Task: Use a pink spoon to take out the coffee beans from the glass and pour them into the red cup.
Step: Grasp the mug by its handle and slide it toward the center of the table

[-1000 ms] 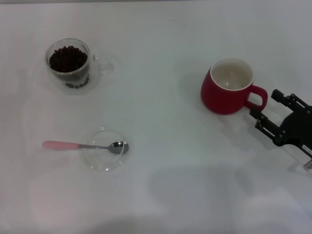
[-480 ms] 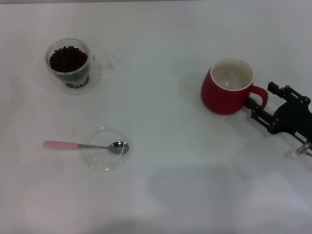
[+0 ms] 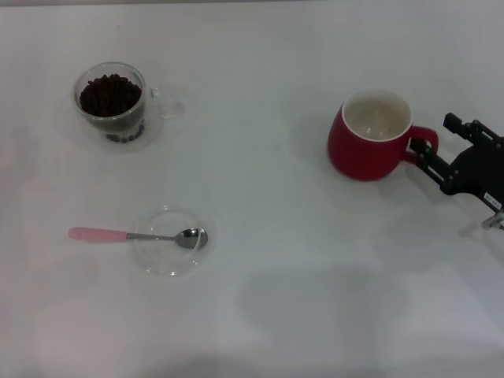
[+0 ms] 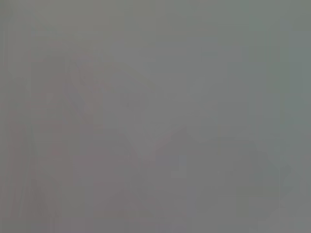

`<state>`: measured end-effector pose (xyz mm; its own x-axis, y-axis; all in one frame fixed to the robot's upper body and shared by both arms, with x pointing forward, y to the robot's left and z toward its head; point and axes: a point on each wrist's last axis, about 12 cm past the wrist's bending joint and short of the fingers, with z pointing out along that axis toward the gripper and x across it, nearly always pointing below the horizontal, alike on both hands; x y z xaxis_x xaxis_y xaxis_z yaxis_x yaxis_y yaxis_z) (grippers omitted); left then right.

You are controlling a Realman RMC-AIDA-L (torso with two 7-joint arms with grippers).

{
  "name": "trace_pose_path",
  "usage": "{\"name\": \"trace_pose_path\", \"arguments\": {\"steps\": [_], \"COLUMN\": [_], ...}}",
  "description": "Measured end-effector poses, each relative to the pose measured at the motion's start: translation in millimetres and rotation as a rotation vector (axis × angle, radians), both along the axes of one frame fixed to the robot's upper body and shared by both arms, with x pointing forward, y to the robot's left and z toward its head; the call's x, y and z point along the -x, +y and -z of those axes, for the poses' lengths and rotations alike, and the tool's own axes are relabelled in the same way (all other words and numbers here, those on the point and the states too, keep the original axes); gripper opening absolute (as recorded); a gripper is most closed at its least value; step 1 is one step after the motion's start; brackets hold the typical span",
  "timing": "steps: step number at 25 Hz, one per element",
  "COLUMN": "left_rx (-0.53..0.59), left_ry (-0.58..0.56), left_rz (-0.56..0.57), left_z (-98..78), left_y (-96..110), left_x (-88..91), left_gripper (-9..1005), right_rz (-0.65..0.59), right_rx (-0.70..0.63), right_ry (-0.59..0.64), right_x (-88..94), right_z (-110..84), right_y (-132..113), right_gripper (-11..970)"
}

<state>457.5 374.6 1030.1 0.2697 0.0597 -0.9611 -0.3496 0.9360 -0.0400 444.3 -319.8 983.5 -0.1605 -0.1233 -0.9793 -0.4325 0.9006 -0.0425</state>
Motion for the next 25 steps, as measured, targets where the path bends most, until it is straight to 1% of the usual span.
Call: {"name": "trace_pose_path", "arguments": {"steps": [5, 10, 18, 24, 25], "left_rx": [-0.001, -0.002, -0.006, -0.009, -0.01], "left_ry": [0.0, 0.0, 0.003, 0.003, 0.004], "left_rz": [0.0, 0.002, 0.003, 0.005, 0.005], "left_z": [-0.1, -0.2, 0.1, -0.3, -0.3], "left_y": [0, 0, 0, 0, 0], "left_x": [-0.1, -0.2, 0.5, -0.3, -0.4], "left_gripper": [890, 890, 891, 891, 891], "right_rz": [0.02, 0.028, 0.029, 0.003, -0.004], "right_rx": [0.022, 0.042, 0.045, 0.045, 0.044], "right_ry": [0.013, 0.032, 0.041, 0.035, 0.032], "right_x": [-11.6, -18.1, -15.5, -13.7, -13.8], "right_z": [-0.5, 0.4, 2.2, 2.0, 1.7], "right_y": [-1, 0, -1, 3, 4], "right_gripper": [601, 565, 508, 466, 419]}}
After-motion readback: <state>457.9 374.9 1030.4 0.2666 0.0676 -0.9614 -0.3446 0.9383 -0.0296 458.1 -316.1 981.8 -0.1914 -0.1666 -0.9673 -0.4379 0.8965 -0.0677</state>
